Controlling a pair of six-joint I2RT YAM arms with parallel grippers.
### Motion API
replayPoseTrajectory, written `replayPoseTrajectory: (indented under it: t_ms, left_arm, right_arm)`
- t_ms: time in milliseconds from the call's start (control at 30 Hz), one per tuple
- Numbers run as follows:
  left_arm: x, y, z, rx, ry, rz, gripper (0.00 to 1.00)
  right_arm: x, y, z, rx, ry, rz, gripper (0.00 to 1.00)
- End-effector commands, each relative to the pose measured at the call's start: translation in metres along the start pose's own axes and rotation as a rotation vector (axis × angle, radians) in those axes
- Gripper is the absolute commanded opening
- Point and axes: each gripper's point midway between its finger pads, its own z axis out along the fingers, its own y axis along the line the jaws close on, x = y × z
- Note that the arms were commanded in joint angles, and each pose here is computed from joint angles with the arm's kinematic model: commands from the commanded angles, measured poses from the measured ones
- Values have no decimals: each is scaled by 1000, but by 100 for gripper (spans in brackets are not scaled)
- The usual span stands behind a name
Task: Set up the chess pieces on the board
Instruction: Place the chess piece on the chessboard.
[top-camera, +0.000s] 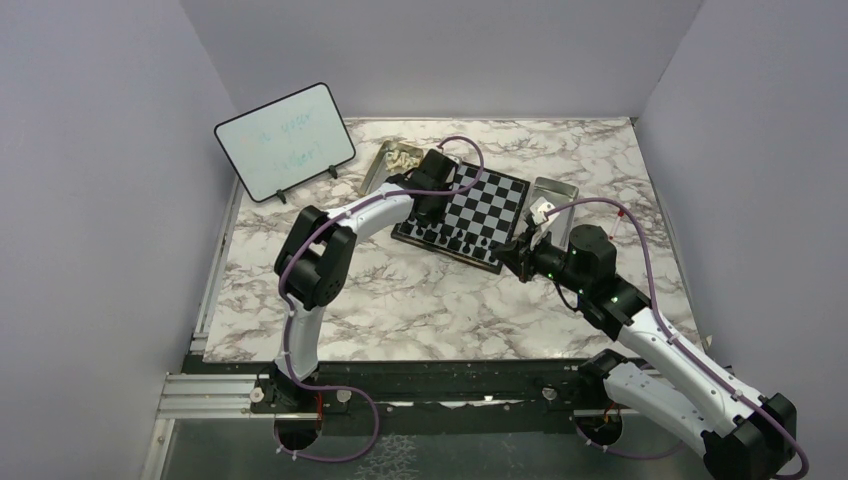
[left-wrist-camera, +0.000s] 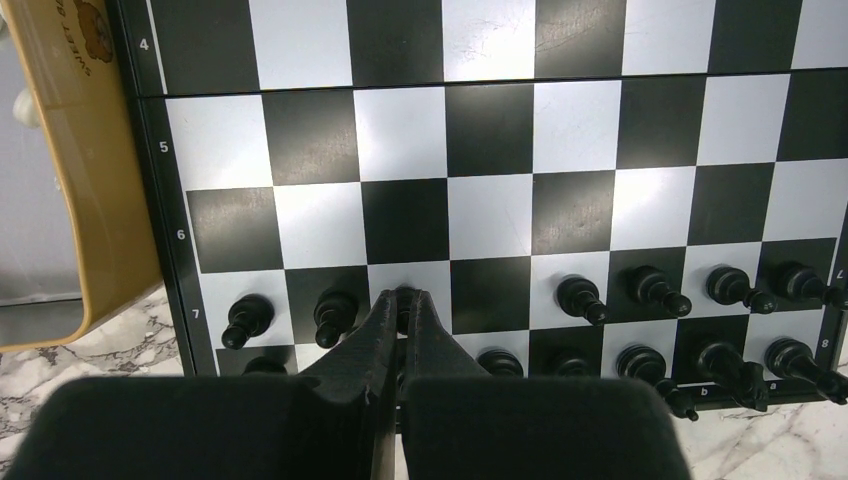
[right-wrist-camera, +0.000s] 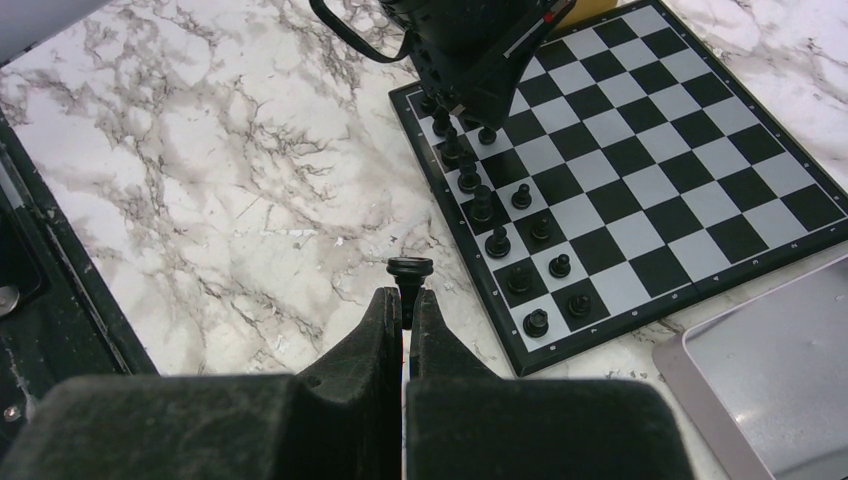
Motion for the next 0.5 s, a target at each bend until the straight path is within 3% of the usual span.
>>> replayPoseTrajectory:
  t_ms: [0,267,467]
  left_arm:
    - [-9,-5,5,21,-21,-11,0]
    - [-4,-5,7,24,-8,-10,0]
    - [-5,-6,5,30,-11,-8,6]
  right_arm:
    - [1,-3,-1,18,2,-18,1]
    - [1,-2,0,16,2,-18,1]
    - [1,-3,0,20,2,-19,1]
